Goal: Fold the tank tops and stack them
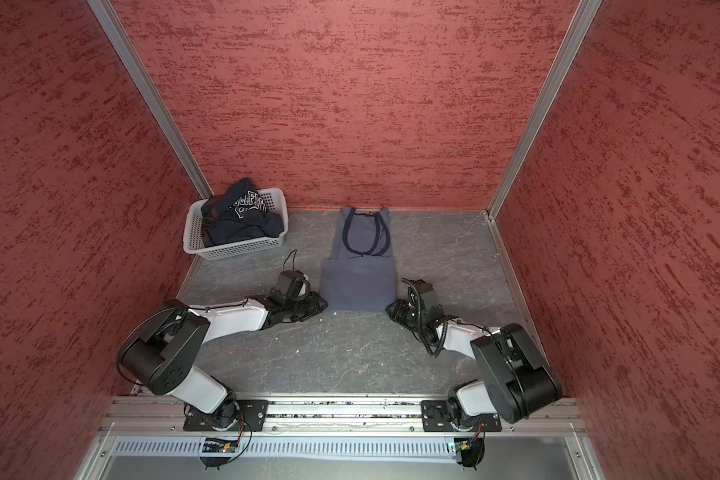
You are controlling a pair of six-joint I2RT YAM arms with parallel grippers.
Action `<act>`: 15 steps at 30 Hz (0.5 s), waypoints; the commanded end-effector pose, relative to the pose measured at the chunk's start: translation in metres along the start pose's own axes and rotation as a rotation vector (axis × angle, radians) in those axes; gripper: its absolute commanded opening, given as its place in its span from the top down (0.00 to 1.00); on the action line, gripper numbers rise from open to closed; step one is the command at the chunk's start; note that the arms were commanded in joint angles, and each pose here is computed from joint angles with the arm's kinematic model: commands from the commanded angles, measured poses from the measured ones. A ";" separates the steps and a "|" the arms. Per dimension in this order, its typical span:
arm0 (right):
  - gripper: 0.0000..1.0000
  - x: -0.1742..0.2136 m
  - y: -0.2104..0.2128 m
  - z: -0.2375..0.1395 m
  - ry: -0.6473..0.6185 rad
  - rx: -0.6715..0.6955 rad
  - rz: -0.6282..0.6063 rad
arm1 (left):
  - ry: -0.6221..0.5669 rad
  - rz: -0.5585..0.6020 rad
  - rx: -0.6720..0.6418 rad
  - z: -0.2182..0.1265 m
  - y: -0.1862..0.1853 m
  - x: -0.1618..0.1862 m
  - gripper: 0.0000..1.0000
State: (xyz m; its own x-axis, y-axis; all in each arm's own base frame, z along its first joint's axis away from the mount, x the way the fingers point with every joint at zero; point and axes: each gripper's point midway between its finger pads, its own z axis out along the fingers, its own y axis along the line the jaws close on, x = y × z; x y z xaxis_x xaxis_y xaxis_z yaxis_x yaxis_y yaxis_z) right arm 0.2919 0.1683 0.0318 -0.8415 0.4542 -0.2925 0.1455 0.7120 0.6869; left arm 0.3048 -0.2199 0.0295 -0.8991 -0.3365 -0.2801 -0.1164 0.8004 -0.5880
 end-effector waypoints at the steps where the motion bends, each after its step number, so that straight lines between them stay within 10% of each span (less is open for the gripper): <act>1: 0.62 0.003 -0.006 0.007 0.007 0.006 0.030 | 0.025 -0.016 0.006 0.007 0.002 0.004 0.59; 15: 1.00 -0.006 0.012 -0.016 -0.022 0.012 -0.052 | 0.004 0.016 0.029 -0.009 -0.019 0.001 1.00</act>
State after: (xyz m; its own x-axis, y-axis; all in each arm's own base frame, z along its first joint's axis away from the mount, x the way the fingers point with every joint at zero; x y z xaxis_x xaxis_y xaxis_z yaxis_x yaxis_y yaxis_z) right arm 0.2883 0.1692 0.0394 -0.8460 0.4372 -0.3053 0.1234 0.7176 0.6855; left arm 0.3020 -0.2261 0.0281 -0.9068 -0.3347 -0.2562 -0.1219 0.7902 -0.6007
